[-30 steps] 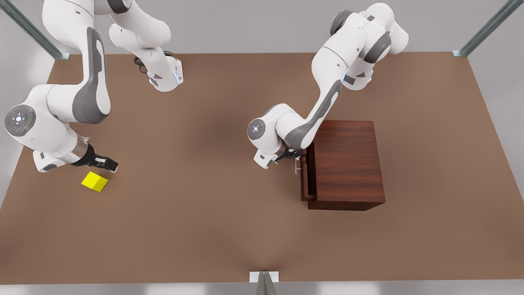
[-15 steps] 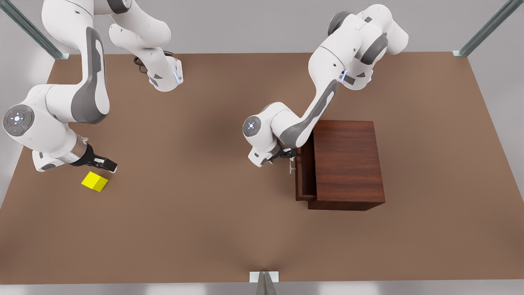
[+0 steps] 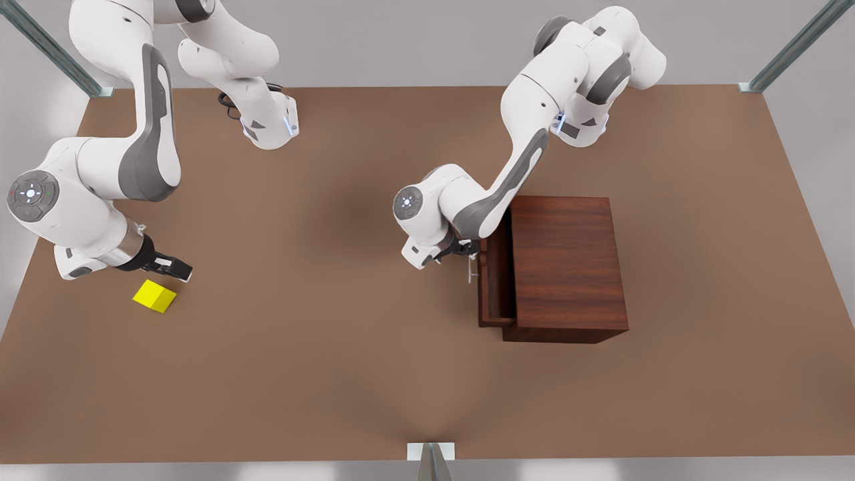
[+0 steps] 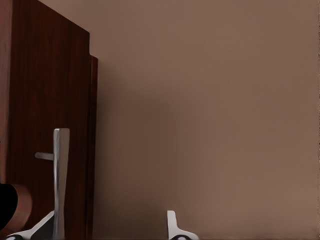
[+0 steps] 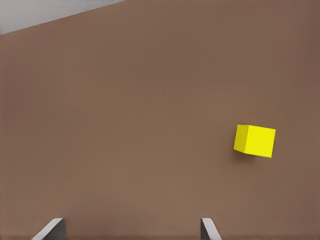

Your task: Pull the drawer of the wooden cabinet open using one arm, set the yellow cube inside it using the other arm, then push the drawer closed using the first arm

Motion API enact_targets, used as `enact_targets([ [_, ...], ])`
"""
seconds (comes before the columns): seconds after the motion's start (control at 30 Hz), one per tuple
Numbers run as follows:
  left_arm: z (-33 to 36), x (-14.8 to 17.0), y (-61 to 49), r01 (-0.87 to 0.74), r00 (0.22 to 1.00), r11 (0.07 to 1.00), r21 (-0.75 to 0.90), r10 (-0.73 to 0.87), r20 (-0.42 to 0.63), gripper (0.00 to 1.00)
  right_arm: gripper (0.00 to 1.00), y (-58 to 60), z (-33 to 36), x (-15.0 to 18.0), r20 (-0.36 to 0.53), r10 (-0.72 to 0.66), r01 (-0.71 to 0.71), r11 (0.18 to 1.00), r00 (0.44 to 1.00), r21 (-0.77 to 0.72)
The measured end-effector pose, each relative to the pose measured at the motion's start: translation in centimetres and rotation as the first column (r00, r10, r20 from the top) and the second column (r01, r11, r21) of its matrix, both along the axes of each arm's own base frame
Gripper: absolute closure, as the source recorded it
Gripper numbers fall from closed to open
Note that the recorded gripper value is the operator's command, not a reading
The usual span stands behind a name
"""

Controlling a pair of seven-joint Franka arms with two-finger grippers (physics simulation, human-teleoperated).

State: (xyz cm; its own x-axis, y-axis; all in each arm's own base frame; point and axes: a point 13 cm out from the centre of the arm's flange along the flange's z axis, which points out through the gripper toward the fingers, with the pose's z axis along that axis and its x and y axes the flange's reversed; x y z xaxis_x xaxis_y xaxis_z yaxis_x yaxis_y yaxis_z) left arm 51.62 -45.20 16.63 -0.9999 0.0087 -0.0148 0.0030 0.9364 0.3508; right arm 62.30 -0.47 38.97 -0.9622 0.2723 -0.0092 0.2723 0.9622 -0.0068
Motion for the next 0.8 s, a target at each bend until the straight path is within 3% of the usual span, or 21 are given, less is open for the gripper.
enact_targets([
  [0.8,-0.2,0.2,-2.6,0.026,0.998,0.999,-0.043,-0.024,0.054,0.00,0.00,0.0,0.6,0.7,0.016,-0.001,0.002,1.000,1.000,-0.005],
])
